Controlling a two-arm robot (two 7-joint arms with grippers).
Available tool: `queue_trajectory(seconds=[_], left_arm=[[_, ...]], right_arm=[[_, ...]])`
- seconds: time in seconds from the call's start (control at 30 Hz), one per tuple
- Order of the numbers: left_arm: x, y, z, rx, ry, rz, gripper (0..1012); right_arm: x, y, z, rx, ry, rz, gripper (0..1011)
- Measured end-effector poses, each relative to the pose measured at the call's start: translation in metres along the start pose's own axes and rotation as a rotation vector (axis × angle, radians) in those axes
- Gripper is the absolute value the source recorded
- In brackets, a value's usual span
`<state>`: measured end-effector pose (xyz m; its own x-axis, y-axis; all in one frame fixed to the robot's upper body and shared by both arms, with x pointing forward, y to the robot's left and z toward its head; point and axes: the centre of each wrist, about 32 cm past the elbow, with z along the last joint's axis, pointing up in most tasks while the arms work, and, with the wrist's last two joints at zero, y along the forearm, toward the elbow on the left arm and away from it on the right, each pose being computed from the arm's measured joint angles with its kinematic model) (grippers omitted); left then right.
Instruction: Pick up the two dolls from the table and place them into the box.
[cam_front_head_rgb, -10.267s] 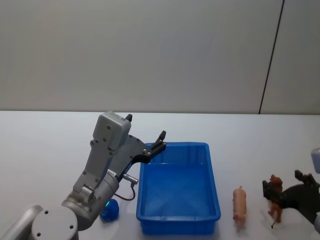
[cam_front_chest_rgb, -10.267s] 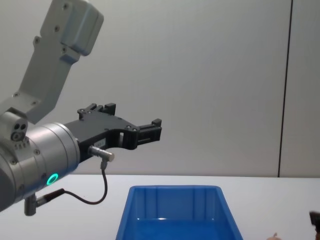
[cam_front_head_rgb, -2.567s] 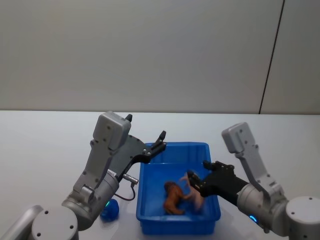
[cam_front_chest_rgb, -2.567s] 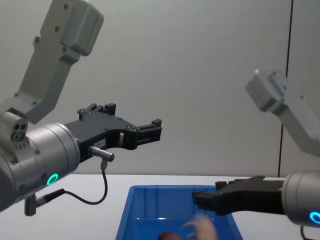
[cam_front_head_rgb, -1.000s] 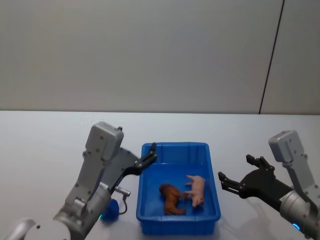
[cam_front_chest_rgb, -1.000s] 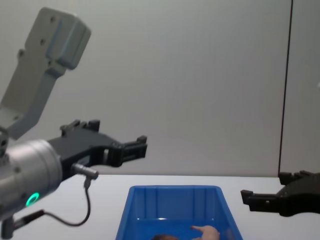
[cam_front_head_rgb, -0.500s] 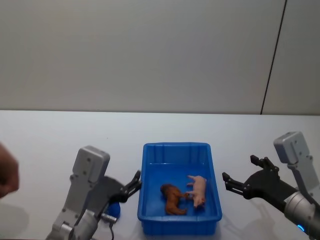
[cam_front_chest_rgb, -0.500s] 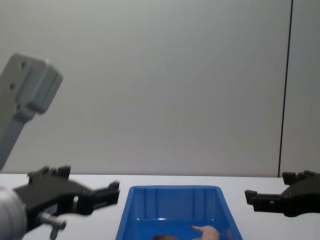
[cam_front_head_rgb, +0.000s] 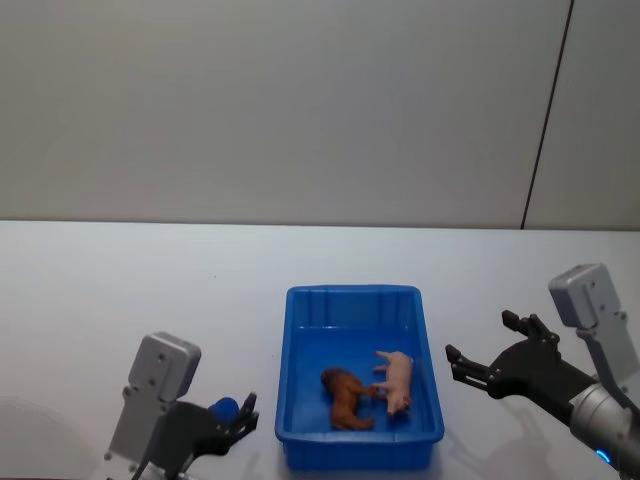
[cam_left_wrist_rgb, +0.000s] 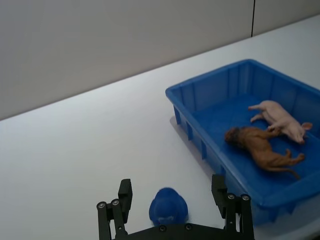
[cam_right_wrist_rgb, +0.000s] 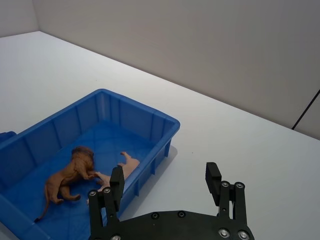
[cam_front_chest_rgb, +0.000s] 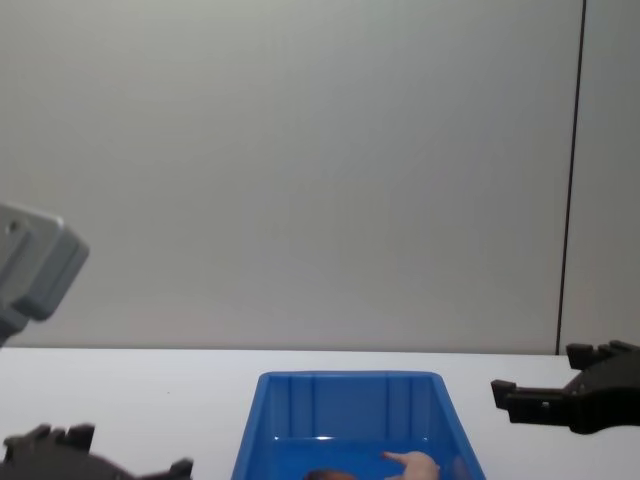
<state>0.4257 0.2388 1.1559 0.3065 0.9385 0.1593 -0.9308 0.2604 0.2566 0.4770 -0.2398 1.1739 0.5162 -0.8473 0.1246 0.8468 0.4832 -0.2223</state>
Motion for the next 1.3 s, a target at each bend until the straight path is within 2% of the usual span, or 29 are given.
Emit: queue_trajectory(seconds=[0.33, 0.57, 0.83, 1.3], left_arm=[[0.0075, 0.0003, -0.0112, 0.097, -0.003, -0.031, 1002], [0.0122, -0.0026, -0.0172, 0.133, -0.006, -0.046, 1002], [0.0167, -0.0085, -0.0229, 0.152, -0.014, -0.050, 1001], [0.0282, -0.0236, -0.0276, 0.146, -0.044, -0.043, 1002]], right_arm=[[0.000, 0.000, 0.000, 0.000, -0.001, -0.001, 1000], [0.000, 0.000, 0.000, 0.000, -0.001, -0.001, 1000], [0.000, 0.000, 0.000, 0.000, -0.001, -0.001, 1000], [0.000, 0.000, 0.000, -0.001, -0.001, -0.001, 1000]])
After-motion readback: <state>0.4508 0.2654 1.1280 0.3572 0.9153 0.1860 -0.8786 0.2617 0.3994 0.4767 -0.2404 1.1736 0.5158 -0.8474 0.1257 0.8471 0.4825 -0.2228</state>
